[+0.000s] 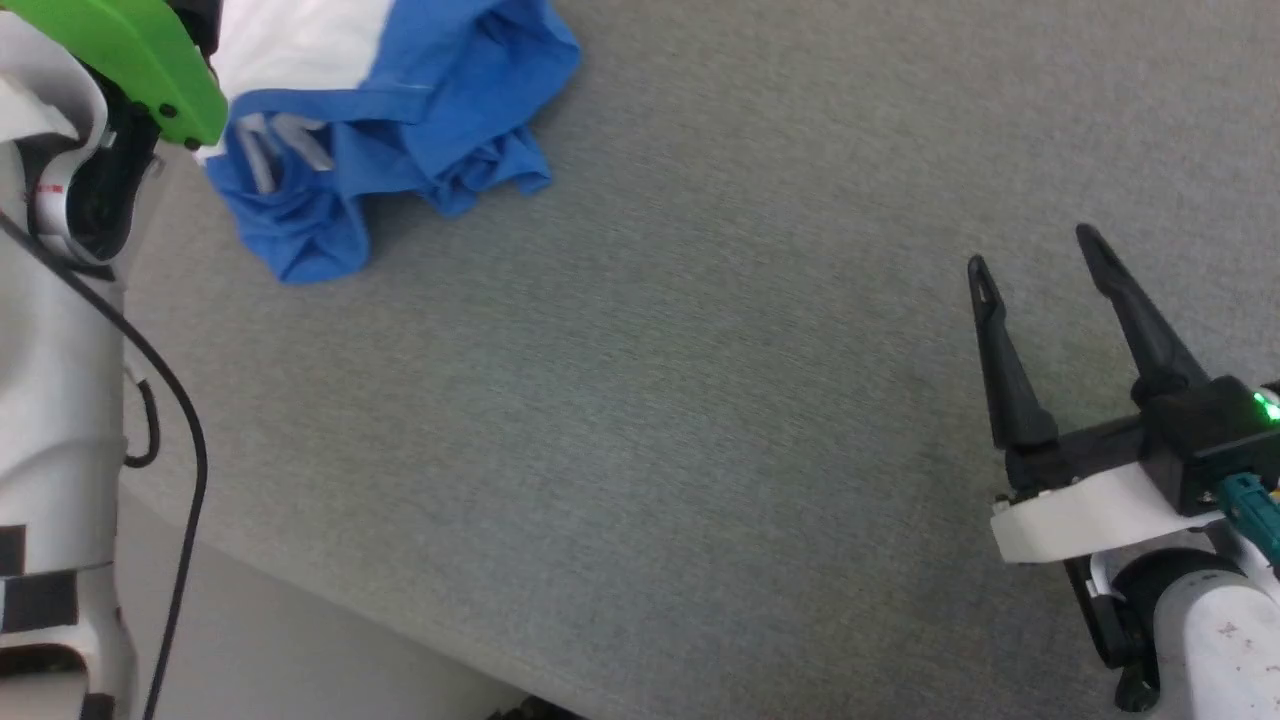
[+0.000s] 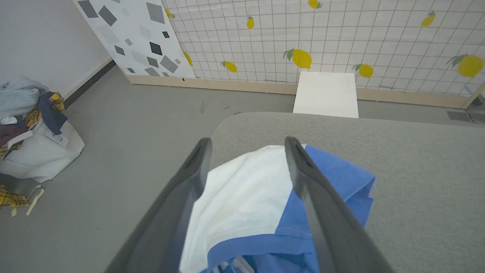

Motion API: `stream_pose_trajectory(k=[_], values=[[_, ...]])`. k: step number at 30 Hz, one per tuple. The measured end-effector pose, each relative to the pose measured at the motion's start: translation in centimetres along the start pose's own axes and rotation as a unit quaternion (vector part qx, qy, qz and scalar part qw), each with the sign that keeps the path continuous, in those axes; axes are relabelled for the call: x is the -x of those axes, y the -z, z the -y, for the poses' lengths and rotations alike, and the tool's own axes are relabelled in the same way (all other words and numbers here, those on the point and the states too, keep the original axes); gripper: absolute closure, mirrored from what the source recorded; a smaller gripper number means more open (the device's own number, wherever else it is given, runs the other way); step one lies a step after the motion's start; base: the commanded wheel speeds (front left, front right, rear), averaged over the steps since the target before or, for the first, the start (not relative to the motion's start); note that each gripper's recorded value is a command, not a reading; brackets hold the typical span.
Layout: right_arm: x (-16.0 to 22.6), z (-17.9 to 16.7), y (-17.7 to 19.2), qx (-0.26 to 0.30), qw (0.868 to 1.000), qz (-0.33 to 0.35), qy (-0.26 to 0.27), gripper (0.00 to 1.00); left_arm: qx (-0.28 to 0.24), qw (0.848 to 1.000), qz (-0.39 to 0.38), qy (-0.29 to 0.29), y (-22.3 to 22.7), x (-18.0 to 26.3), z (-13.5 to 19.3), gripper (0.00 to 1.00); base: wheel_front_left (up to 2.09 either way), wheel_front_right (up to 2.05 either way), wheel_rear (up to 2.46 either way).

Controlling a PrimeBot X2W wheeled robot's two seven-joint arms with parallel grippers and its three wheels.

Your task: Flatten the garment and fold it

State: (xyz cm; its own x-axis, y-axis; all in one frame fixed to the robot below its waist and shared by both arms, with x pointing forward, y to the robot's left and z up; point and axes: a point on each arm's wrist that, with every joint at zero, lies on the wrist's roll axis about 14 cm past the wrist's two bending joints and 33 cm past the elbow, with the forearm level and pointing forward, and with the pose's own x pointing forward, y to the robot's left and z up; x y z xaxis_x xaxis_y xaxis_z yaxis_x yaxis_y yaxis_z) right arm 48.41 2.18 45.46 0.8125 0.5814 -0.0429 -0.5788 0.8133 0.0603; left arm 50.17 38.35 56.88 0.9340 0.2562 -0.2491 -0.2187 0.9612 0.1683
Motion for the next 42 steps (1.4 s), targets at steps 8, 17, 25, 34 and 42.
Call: stream_pose_trajectory(k=[8, 17, 25, 34, 42], values=[[0.7, 3.3, 2.7, -0.005, 0.999, -0.025, 0.042, 0.00, -0.034, 0.988, -0.149, 0.020, 8.8, -3.5, 1.9, 0.00, 0.00, 0.00, 0.00], [2.3, 5.9, 4.1, 0.004, 0.996, -0.047, 0.076, 0.00, -0.058, 0.964, -0.256, 0.039, 16.8, -3.8, 3.1, 0.00, 0.00, 0.00, 0.00], [3.4, 6.9, 3.7, 0.011, 0.995, -0.050, 0.091, 0.00, -0.049, 0.964, -0.256, 0.051, 17.9, -4.2, 3.8, 1.00, 0.00, 0.00, 0.00], [4.3, 7.1, 1.1, 0.020, 0.994, -0.024, 0.104, 0.00, -0.008, 0.985, -0.169, 0.030, 13.8, -4.4, 2.0, 1.00, 0.00, 0.00, 0.00], [5.2, 6.6, -1.8, 0.023, 0.993, 0.013, 0.112, 0.00, -0.005, 0.999, -0.045, 0.007, 4.7, -3.7, -0.9, 1.00, 0.00, 0.00, 0.00]])
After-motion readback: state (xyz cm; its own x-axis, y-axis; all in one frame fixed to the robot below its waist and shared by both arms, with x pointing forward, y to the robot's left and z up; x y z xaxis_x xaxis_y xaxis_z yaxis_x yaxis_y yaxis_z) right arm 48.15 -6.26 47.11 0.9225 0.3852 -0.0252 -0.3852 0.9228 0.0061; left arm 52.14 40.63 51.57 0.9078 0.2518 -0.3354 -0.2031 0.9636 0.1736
